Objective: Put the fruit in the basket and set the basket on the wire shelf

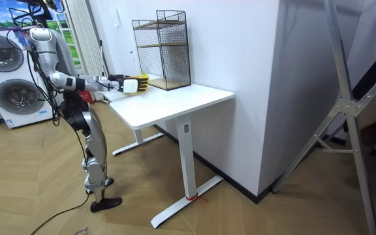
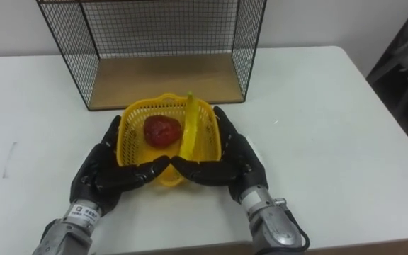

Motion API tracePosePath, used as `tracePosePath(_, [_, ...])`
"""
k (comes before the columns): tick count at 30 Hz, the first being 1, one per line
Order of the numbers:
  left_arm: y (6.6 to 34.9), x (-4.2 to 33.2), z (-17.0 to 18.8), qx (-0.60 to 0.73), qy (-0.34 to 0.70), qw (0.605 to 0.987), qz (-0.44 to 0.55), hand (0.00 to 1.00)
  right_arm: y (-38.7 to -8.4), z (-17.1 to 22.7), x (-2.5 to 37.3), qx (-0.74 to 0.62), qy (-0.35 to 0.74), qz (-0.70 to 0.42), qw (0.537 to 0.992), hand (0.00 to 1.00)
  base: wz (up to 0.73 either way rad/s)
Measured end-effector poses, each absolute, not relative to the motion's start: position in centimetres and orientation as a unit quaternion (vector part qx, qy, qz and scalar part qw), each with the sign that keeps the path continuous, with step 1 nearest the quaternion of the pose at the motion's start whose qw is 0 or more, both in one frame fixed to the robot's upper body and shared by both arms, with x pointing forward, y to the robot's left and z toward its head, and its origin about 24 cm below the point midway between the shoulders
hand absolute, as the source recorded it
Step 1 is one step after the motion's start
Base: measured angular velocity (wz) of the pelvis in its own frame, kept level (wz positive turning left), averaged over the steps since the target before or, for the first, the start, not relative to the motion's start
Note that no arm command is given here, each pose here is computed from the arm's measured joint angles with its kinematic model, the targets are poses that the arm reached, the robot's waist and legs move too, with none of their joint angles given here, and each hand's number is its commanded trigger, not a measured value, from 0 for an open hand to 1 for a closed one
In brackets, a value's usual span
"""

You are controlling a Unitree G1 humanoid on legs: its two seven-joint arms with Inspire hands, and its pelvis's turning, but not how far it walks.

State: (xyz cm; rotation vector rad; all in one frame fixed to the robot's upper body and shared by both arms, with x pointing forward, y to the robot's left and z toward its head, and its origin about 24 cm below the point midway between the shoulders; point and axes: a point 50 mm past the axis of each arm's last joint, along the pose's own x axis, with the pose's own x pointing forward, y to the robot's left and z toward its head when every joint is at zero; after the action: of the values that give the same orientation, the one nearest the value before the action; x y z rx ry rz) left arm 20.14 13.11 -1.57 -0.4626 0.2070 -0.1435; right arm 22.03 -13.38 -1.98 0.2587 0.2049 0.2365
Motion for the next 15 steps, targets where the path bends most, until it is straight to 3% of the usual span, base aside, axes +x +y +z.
tracePosePath(9, [12.7, 20.2, -1.5, -0.229, 0.102, 0.965, -0.08, 0.0, -13.3, -1.4, 22.5, 0.13, 0.089, 0.113, 0.981, 0.0, 0.0])
tracePosePath(15, [12.5, 20.7, 0.6, -0.237, 0.057, 0.966, -0.091, 0.0, -13.2, 0.1, 23.0, 0.153, 0.053, 0.106, 0.981, 0.0, 0.0])
